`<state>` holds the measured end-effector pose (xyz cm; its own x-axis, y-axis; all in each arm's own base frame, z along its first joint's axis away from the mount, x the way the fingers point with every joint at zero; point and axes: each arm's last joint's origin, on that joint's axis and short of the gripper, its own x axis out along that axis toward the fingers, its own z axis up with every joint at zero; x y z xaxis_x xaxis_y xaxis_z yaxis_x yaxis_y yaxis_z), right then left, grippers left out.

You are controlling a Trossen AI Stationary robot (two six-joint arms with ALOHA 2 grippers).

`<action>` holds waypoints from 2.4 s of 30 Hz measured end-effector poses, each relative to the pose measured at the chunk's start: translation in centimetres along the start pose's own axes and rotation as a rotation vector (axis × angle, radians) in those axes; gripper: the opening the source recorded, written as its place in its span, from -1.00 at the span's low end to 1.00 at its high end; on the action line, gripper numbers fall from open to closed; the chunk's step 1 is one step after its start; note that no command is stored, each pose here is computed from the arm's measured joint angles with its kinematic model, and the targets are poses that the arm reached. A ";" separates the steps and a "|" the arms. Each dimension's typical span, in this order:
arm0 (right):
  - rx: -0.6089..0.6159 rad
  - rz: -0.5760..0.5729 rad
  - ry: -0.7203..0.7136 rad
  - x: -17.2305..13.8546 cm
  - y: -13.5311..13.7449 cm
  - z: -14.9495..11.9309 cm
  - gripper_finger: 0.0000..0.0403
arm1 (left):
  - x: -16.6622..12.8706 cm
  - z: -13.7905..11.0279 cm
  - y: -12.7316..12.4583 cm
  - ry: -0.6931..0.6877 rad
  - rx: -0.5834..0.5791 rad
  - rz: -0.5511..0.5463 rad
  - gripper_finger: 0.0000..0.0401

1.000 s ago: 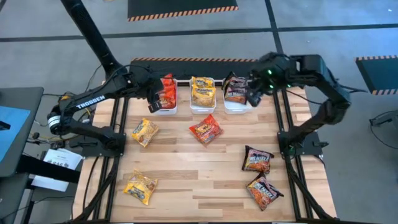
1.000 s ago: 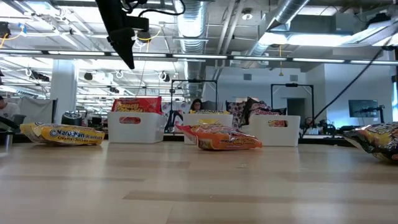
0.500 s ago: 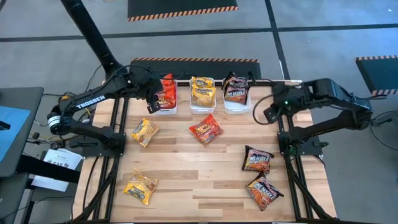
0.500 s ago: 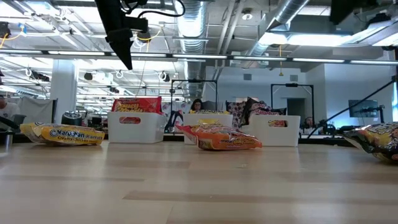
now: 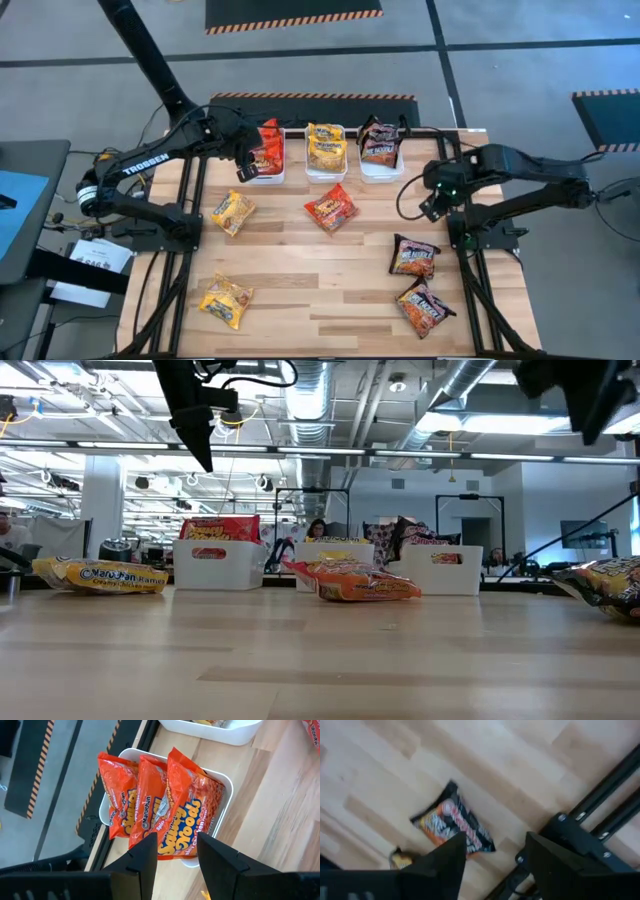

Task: Sort Maruchan noodles
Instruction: Put the black noodle pack into the right white bin

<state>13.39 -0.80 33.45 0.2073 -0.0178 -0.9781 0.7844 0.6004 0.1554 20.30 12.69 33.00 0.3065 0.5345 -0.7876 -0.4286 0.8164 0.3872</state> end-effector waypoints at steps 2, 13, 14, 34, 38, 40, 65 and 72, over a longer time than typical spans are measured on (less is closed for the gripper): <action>-0.034 0.032 0.041 1.2 -0.1 -0.3 0.20 | 0.0 0.0 0.0 0.000 0.000 0.000 -0.36; -0.124 0.201 0.163 8.5 -1.6 -2.4 0.21 | 0.0 0.0 0.0 -0.001 -0.115 -0.003 -0.36; -0.133 0.211 0.174 9.0 -1.7 -2.5 0.21 | 0.0 0.0 0.0 -0.003 -0.128 -0.013 -0.36; -0.319 0.157 0.251 15.5 0.5 -2.8 0.21 | 0.0 0.1 -0.5 -0.012 -0.346 -0.181 -0.36; -0.347 0.113 0.286 16.6 1.0 -2.8 0.21 | 0.0 0.1 -0.5 -0.012 -0.347 -0.181 -0.36; -0.362 0.107 0.297 17.2 1.4 -2.7 0.21 | 0.0 0.1 -0.5 -0.012 -0.347 -0.181 -0.36; -0.375 0.025 0.411 20.4 2.6 -3.0 -0.95 | 0.0 0.1 -0.5 -0.011 -0.348 -0.180 -0.36; -0.371 -0.008 0.306 17.7 3.2 -2.3 -0.98 | 0.0 0.1 -0.5 -0.012 -0.348 -0.179 -0.36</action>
<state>18.24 2.69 16.35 -0.0232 0.1797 -0.9834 0.5125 0.8468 0.1427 20.62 12.28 32.89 0.4121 0.3947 -0.8212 -0.6297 0.7748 0.0564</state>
